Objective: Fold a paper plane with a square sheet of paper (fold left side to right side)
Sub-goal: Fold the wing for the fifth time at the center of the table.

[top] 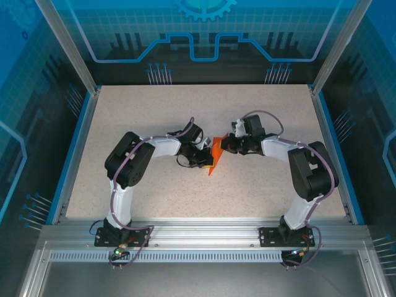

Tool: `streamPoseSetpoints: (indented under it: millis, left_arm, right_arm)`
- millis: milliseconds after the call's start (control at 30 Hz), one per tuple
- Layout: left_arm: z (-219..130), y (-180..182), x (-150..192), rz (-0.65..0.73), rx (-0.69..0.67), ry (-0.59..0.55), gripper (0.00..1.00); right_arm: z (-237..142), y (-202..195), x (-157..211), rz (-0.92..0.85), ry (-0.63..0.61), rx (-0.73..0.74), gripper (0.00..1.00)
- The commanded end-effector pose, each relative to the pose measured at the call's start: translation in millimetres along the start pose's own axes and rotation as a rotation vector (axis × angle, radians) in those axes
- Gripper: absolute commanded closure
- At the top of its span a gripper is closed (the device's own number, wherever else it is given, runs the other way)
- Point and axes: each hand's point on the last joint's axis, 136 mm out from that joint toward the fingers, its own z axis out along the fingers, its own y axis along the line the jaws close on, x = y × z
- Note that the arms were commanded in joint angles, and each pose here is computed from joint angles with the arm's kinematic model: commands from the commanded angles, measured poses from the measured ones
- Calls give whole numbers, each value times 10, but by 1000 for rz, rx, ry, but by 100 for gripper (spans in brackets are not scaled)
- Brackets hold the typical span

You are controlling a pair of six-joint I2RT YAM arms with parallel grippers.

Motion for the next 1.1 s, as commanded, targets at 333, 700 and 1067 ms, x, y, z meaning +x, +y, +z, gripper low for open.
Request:
streamPoseSetpoints:
  millis: [333, 700, 1067]
  left_arm:
    - [56, 353, 202, -49, -110, 46, 100]
    - [47, 341, 206, -46, -109, 49, 100]
    - [52, 353, 216, -48, -111, 52, 100]
  right_arm:
    - [361, 10, 309, -28, 99, -46, 95]
    - [485, -91, 202, -43, 100, -4, 95]
    - [573, -239, 208, -42, 111, 42, 95]
